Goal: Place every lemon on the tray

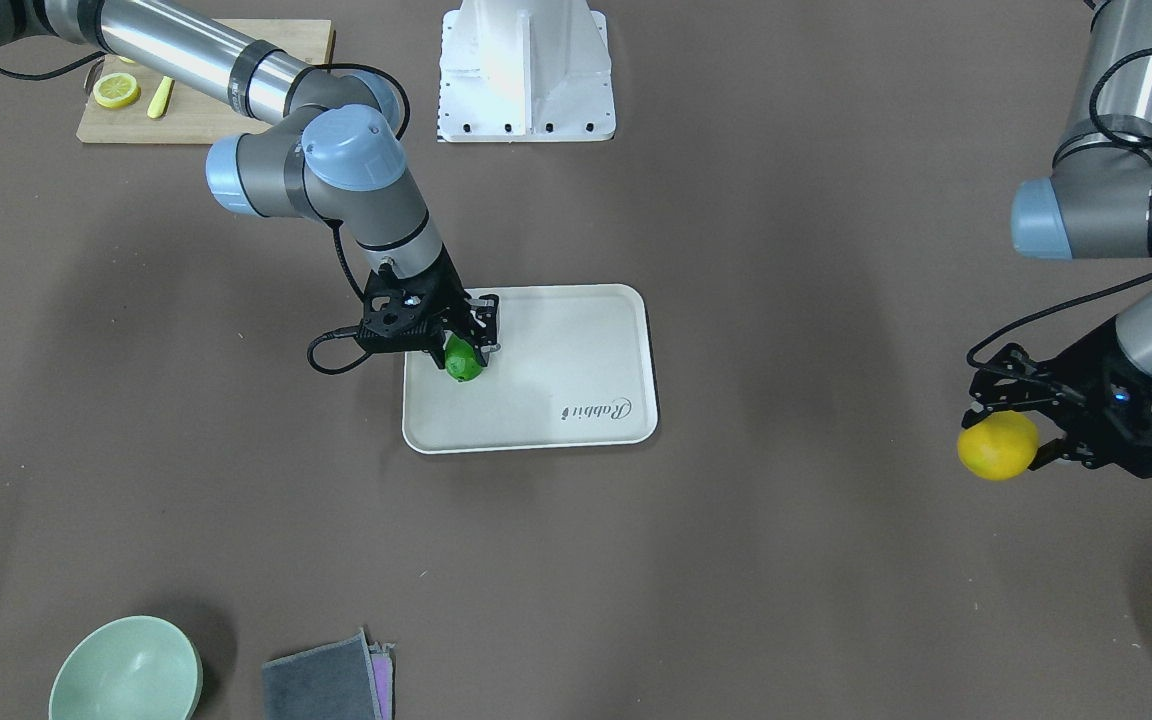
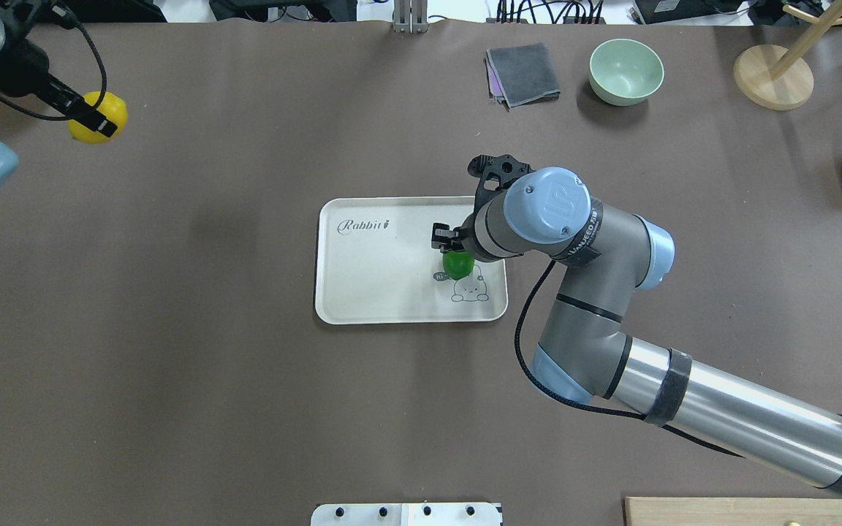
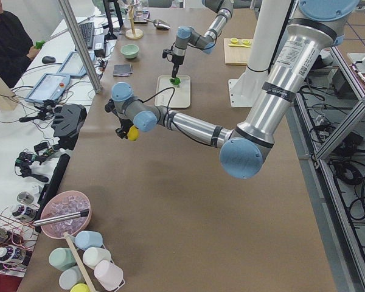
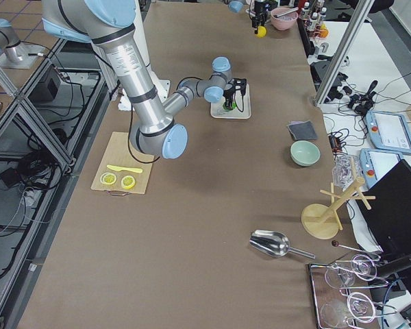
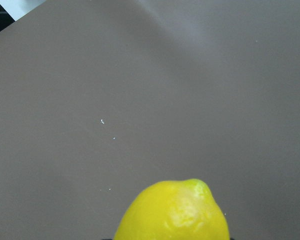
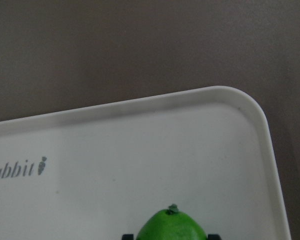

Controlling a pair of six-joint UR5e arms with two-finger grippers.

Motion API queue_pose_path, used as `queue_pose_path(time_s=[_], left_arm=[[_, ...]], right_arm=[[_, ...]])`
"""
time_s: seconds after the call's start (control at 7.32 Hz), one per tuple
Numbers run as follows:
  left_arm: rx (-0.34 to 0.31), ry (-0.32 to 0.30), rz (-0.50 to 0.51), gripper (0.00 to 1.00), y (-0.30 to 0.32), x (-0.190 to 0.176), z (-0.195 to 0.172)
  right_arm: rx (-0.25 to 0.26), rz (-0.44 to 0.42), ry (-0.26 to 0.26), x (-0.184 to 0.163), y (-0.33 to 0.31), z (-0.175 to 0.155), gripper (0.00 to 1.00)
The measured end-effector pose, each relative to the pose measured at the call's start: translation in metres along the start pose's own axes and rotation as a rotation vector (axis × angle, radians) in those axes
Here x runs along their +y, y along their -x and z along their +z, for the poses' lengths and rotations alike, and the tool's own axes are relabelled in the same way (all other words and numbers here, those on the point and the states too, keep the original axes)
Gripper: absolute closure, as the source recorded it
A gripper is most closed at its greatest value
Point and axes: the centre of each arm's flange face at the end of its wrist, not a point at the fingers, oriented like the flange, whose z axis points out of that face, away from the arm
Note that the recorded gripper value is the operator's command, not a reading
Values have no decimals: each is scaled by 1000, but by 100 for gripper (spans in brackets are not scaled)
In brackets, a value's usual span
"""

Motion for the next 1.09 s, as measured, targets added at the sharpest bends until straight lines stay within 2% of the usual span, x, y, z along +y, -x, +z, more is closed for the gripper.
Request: queue_pose_path(time_s=[0.27, 0.55, 0.82, 1.09], left_arm=[[48, -2, -119, 100, -65, -19, 15], [63, -8, -270, 100, -153, -43, 42], [79, -16, -421, 100, -243, -55, 71], [89, -27, -527, 100, -299, -60, 88]], right_arm=[[-34, 17, -13, -21, 13, -17, 0], [-79, 43, 27, -55, 9, -51, 0], [-102, 41, 60, -90, -32, -87, 0], [-78, -41, 70, -112, -103, -110, 0]])
